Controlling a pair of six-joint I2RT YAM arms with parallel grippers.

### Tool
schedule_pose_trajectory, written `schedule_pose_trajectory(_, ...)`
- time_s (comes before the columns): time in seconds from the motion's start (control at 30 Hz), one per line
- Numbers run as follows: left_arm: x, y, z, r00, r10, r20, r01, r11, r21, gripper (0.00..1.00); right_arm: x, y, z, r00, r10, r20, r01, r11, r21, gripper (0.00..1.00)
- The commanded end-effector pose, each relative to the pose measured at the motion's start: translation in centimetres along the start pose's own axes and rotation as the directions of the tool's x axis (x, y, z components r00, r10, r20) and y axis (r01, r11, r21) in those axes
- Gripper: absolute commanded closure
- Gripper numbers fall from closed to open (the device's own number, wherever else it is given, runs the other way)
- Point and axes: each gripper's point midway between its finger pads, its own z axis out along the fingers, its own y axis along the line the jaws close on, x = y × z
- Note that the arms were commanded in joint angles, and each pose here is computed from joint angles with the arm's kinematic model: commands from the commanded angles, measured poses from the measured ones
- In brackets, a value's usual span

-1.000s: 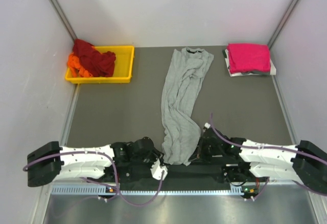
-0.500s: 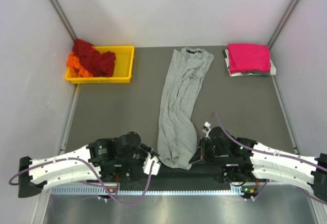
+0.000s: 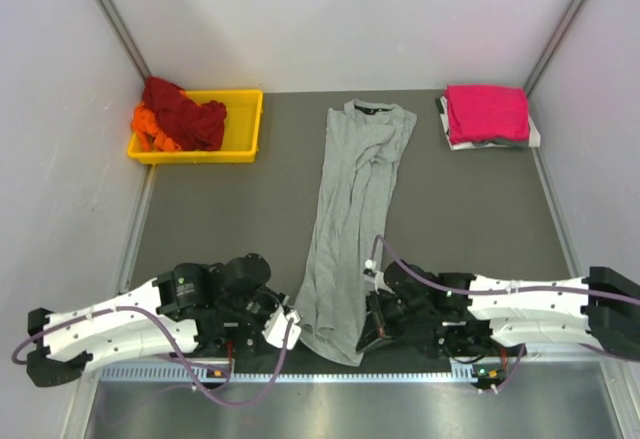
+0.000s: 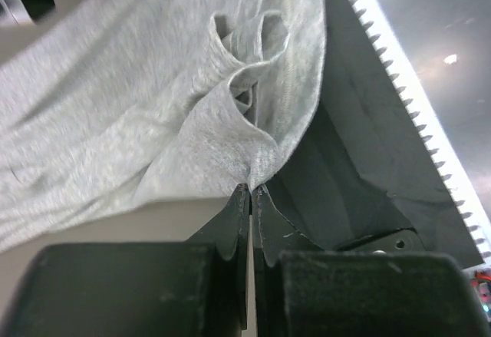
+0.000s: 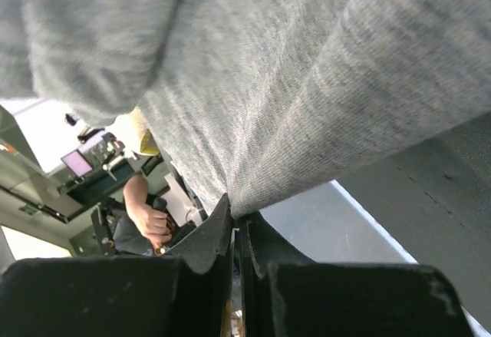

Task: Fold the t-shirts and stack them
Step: Fold the tshirt

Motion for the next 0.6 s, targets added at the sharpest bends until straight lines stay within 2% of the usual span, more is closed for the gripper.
schedule_pose_trajectory(0.0,1.9,1.6,1.0,0.996,-0.060,-0.060,0.054,0.993,-0.103,1.00,-1.1,2.9,-1.0,0.998,-0.049,0.026,0.051,0.994,-0.100,1.00)
schedule_pose_trajectory(0.03,1.4,3.3,1.3,0.997,-0.068,-0.034,0.061,0.982,-0.181,1.00,-2.6,2.6,-1.5,0.997,-0.019,0.072,0.025,0.995,-0.094,1.00)
schedule_pose_trajectory(0.07,1.7,4.6,1.1,0.995,-0.082,-0.055,0.066,0.967,-0.246,1.00,-3.6,2.5,-1.8,0.995,-0.009,0.099,0.018,0.996,-0.092,1.00)
schedule_pose_trajectory(0.17,1.2,8.4,1.1,0.991,-0.124,-0.053,0.095,0.921,-0.377,1.00,-7.2,1.8,-3.2,0.980,-0.004,0.198,0.019,0.997,-0.074,1.00)
schedule_pose_trajectory(0.2,2.4,9.9,1.1,0.981,-0.176,-0.083,0.126,0.901,-0.415,1.00,-8.3,1.8,-3.6,0.975,-0.036,0.220,0.050,0.997,-0.059,1.00)
schedule_pose_trajectory(0.27,1.9,12.9,0.5,0.978,-0.202,-0.043,0.157,0.864,-0.478,1.00,-10.8,0.9,-4.7,0.960,-0.014,0.279,0.022,0.999,-0.026,1.00)
schedule_pose_trajectory(0.3,3.1,14.3,0.7,0.967,-0.244,-0.074,0.174,0.841,-0.513,1.00,-12.0,1.0,-5.1,0.955,-0.045,0.295,0.051,0.999,-0.013,1.00)
schedule_pose_trajectory(0.47,4.0,19.5,0.4,0.952,-0.302,-0.045,0.216,0.770,-0.600,1.00,-18.2,-1.2,-7.8,0.915,-0.015,0.403,-0.001,0.999,0.038,1.00)
schedule_pose_trajectory(0.53,6.4,22.9,-0.2,0.924,-0.382,-0.021,0.278,0.709,-0.647,1.00,-20.8,-1.7,-8.6,0.903,-0.038,0.428,0.013,0.998,0.062,1.00)
schedule_pose_trajectory(0.57,5.6,23.5,-0.6,0.927,-0.376,0.003,0.287,0.701,-0.653,1.00,-21.2,-1.9,-9.0,0.898,-0.029,0.440,0.002,0.998,0.060,1.00)
